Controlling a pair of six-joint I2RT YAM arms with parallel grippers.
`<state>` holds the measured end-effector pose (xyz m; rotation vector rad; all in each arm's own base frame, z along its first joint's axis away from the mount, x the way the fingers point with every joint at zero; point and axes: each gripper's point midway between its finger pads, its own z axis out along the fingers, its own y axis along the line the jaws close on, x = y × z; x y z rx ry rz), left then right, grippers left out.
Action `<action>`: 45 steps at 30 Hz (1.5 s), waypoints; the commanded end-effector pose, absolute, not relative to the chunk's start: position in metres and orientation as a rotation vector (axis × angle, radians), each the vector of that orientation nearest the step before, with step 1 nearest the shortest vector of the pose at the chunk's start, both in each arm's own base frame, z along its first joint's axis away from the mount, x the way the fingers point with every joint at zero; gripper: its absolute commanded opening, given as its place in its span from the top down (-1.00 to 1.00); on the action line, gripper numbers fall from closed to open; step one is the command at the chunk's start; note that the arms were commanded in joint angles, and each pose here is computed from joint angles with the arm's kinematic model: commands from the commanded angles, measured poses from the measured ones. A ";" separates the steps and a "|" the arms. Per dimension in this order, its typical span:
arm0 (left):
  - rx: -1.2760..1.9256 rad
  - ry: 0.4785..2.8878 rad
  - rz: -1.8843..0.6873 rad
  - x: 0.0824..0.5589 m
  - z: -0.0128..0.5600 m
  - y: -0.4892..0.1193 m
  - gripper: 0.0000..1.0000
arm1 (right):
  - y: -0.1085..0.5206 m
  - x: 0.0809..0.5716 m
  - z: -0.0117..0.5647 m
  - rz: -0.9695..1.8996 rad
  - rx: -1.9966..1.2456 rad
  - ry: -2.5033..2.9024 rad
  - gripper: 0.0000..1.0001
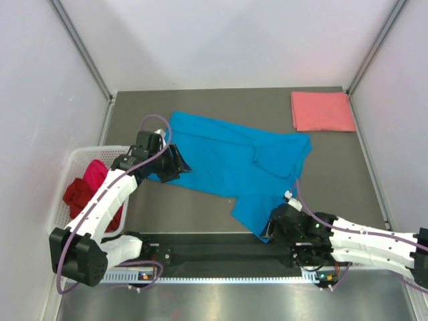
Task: Fold and stack the t-shirts
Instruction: Fold the tshirt
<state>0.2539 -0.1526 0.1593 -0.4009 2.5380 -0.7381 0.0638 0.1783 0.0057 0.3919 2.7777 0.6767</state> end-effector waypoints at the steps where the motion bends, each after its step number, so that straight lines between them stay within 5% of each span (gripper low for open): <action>1: -0.359 2.511 -0.748 0.258 0.167 -0.154 -0.19 | 0.189 0.060 0.006 0.762 0.412 2.793 0.02; 6: -0.361 2.511 -0.720 0.258 0.169 -0.151 -0.20 | 0.198 0.060 0.002 0.859 0.486 2.769 0.42; 8: -0.376 2.518 -0.675 0.256 0.167 -0.145 -0.19 | 0.200 0.062 0.002 0.891 0.515 2.750 0.92; 9: -0.384 2.521 -0.658 0.256 0.167 -0.143 -0.20 | 0.203 0.065 0.008 0.923 0.513 2.728 1.00; 25: -0.789 2.466 0.428 0.298 0.105 -0.012 -0.23 | 0.175 0.118 0.096 0.716 0.352 2.549 1.00; 31: -0.835 2.414 0.502 0.320 0.083 -0.002 -0.01 | 0.168 0.124 0.097 0.714 0.372 2.544 1.00; 45: -0.837 2.381 0.655 0.323 0.053 0.015 -0.07 | 0.156 0.140 0.118 0.694 0.331 2.513 1.00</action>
